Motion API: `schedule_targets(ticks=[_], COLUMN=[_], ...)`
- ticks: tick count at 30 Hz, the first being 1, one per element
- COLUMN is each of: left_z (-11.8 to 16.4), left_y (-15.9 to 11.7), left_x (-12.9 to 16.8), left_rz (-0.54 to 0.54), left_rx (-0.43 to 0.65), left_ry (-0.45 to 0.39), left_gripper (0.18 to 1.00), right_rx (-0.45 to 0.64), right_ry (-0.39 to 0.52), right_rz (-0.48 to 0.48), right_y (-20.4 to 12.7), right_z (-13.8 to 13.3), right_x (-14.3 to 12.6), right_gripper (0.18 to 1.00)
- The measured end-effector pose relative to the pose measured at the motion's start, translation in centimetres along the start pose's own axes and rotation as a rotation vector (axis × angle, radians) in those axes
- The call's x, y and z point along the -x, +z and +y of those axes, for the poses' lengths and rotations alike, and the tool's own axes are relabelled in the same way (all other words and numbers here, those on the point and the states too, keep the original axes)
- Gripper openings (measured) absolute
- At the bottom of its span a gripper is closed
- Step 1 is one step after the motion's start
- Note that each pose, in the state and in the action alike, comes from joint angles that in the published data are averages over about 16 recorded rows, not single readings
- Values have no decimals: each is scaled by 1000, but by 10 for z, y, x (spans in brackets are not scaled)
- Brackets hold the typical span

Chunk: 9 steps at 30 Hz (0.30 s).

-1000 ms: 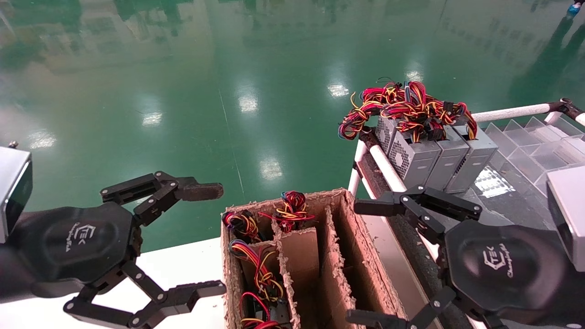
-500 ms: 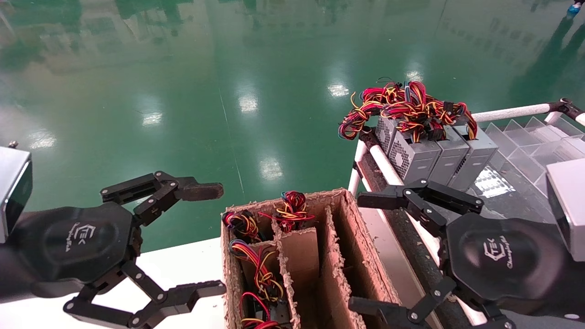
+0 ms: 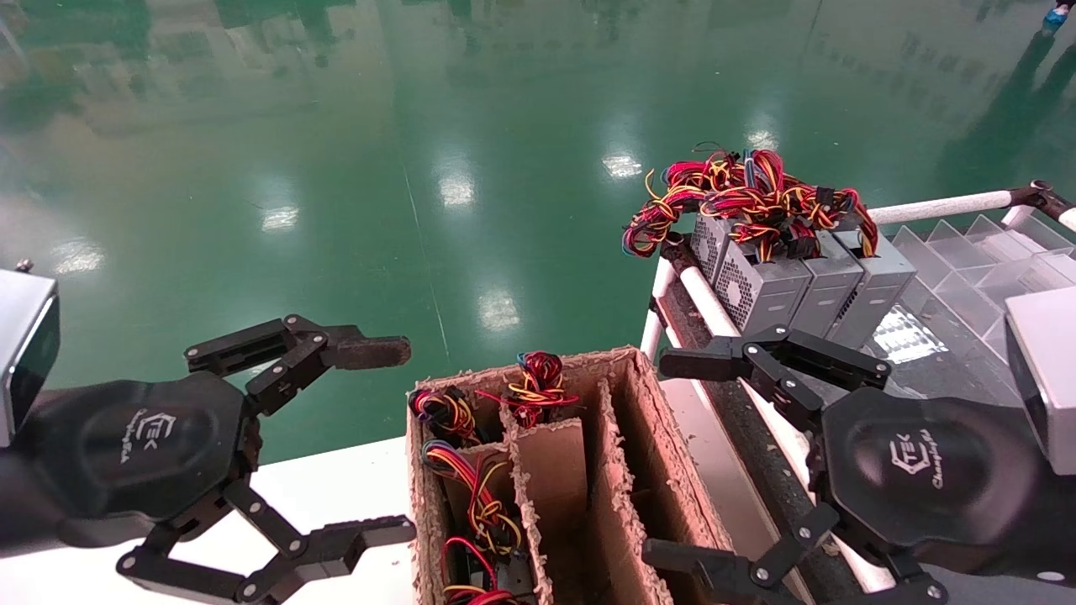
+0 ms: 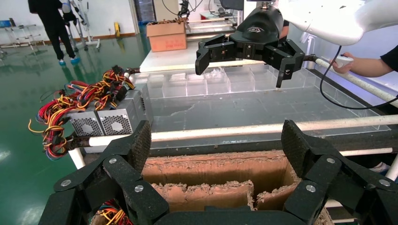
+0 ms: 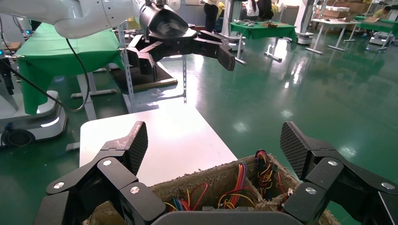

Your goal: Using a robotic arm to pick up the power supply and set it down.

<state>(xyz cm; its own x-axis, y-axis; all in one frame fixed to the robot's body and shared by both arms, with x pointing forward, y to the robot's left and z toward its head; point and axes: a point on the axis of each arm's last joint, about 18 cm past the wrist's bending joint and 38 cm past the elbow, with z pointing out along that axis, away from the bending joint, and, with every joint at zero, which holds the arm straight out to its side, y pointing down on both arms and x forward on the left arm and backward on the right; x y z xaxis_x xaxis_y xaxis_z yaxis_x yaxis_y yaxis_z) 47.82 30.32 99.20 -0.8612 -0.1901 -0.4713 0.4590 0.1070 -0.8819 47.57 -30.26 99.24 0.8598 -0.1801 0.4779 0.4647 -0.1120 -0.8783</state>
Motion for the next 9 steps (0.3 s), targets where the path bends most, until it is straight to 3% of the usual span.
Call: schedule_targets(ticks=[9], left_z=[0], left_y=[0], left_x=[0], left_rz=[0], left_rx=[0], left_ry=[0], left_gripper=[1001], right_rx=[0], right_ry=[0], right_rz=[1], right_y=[0], right_z=[0], right_x=[0], right_gripper=[1001])
